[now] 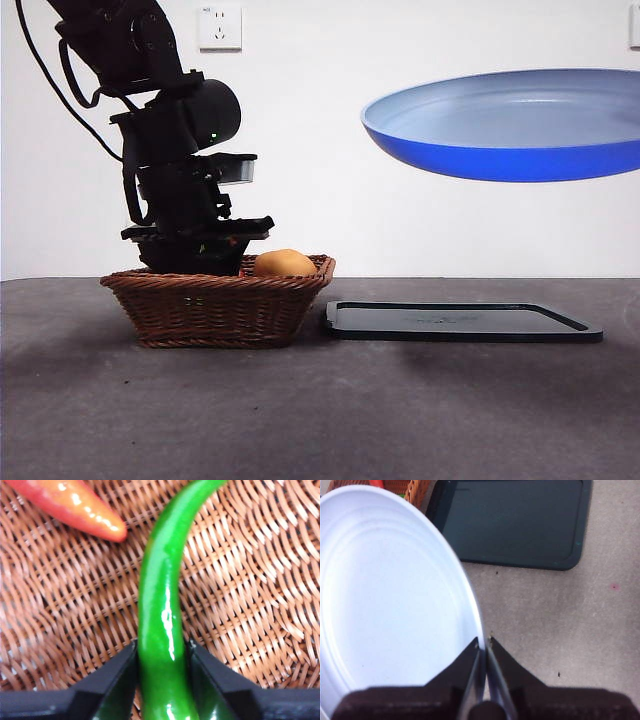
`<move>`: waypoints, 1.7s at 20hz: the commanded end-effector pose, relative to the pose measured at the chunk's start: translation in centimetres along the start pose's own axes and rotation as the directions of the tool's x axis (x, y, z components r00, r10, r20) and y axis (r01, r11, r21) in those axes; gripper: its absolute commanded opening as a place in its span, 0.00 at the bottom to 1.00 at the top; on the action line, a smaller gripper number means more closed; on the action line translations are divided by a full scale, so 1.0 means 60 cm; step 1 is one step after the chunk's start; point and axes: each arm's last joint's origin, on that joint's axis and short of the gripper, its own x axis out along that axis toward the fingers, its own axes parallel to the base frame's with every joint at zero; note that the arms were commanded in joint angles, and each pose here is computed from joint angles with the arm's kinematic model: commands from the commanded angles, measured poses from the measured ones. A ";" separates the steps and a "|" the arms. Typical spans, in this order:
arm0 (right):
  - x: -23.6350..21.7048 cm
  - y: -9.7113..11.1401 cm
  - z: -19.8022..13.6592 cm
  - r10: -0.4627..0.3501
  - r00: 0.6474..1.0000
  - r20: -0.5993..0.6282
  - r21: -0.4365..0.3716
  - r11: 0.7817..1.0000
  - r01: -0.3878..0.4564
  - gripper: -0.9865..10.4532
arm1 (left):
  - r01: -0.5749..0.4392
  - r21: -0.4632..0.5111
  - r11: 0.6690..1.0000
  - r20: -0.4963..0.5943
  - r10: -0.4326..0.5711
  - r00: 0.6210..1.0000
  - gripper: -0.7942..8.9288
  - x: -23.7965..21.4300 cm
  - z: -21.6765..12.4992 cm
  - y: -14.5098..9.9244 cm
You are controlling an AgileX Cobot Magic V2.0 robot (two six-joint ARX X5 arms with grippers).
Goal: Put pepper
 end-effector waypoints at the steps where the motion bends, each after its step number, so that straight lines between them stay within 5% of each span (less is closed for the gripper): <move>1: -0.006 0.003 0.009 0.007 1.000 0.028 -0.007 1.000 -0.007 0.09 | 0.002 -0.004 1.000 0.001 -0.002 1.000 0.22 0.008 0.006 -0.004; 14: 0.009 -0.001 0.013 0.002 1.000 -0.004 0.015 1.000 -0.002 0.09 | 0.013 -0.016 1.000 0.110 -0.011 0.994 0.22 -0.068 0.021 -0.007; 20: 0.082 -0.020 0.035 0.001 0.996 -0.093 0.100 0.995 0.008 0.09 | 0.190 0.024 0.981 0.158 -0.191 0.969 0.22 -0.132 0.020 -0.028; 25: 0.185 -0.032 0.045 0.092 0.977 -0.194 0.212 0.976 -0.050 0.09 | 0.363 0.085 0.928 0.113 -0.371 0.922 0.22 -0.149 0.011 -0.070; 29: 0.229 -0.015 0.047 0.170 0.964 -0.203 0.258 0.959 -0.115 0.09 | 0.399 0.159 0.903 0.084 -0.415 0.906 0.22 -0.151 0.007 -0.124; 34: 0.233 0.003 0.048 0.192 0.962 -0.196 0.240 0.960 -0.143 0.09 | 0.286 0.263 0.921 0.082 -0.317 0.945 0.22 -0.136 0.003 -0.178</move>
